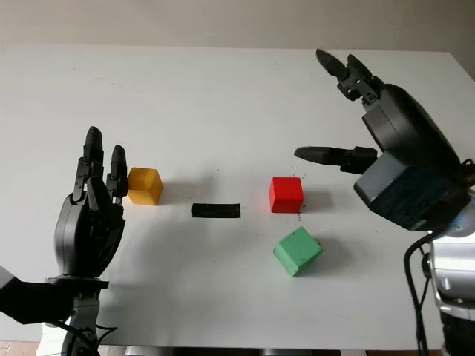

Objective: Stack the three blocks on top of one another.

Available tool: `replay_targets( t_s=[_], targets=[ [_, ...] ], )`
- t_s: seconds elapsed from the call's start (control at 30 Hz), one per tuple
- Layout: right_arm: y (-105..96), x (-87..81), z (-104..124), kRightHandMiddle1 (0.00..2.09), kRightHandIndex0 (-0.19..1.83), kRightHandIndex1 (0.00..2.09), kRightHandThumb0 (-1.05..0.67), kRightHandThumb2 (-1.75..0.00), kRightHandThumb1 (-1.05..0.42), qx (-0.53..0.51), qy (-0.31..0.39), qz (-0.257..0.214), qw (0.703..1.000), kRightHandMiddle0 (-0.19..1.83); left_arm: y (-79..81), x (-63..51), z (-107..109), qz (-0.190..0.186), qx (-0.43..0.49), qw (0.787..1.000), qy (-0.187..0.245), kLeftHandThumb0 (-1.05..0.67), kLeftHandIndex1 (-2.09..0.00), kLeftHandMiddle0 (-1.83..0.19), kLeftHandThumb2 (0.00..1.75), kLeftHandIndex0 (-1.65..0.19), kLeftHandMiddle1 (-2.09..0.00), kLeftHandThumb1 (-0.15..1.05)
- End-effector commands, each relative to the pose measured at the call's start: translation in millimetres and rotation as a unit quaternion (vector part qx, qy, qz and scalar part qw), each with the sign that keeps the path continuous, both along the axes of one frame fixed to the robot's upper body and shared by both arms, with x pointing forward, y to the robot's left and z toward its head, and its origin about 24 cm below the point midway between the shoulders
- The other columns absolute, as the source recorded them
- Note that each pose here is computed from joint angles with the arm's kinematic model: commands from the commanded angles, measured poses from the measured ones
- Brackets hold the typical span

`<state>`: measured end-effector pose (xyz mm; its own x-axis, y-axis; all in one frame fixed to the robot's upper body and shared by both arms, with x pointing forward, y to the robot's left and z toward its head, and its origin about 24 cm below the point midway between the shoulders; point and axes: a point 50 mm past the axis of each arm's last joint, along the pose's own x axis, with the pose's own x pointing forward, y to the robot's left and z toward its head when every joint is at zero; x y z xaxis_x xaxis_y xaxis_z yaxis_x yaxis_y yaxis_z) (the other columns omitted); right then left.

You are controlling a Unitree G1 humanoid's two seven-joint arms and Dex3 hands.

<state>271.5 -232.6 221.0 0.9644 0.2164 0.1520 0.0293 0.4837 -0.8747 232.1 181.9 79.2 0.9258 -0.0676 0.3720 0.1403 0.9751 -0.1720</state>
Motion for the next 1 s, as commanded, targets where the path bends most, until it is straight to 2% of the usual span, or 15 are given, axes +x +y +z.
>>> replay_targets(
  t_s=[0.0,0.37,0.83,0.97],
  targets=[
    [3.9,-0.7,3.2,0.1,0.06,0.08,-0.64,-0.04,-0.8,-0.031,0.009,0.003,0.999,0.31,-1.3,0.4,2.5,0.003,0.002,1.0,-0.005,-0.71,0.0,0.19,0.65,0.19,0.0,1.05],
    [19.2,3.9,-22.1,0.07,0.09,0.07,-0.61,-0.05,-0.76,-0.123,0.05,0.021,0.991,0.37,-1.3,-2.2,3.7,0.006,0.006,1.0,-0.003,-0.71,0.0,0.19,0.66,0.19,0.0,1.05],
    [34.8,9.4,-45.7,0.05,0.05,0.04,-0.61,-0.06,-0.8,-0.144,0.098,0.046,0.984,0.34,-2.0,-4.6,5.7,0.007,0.007,1.0,0.003,-0.71,0.0,0.19,0.67,0.19,0.0,1.05],
    [36.2,11.9,-51.8,0.05,0.05,0.05,-0.66,-0.06,-0.82,-0.178,0.097,0.049,0.978,0.35,-1.7,-4.1,4.9,0.009,0.005,1.0,0.0,-0.71,0.0,0.19,0.67,0.19,0.0,1.05]
  ],
)
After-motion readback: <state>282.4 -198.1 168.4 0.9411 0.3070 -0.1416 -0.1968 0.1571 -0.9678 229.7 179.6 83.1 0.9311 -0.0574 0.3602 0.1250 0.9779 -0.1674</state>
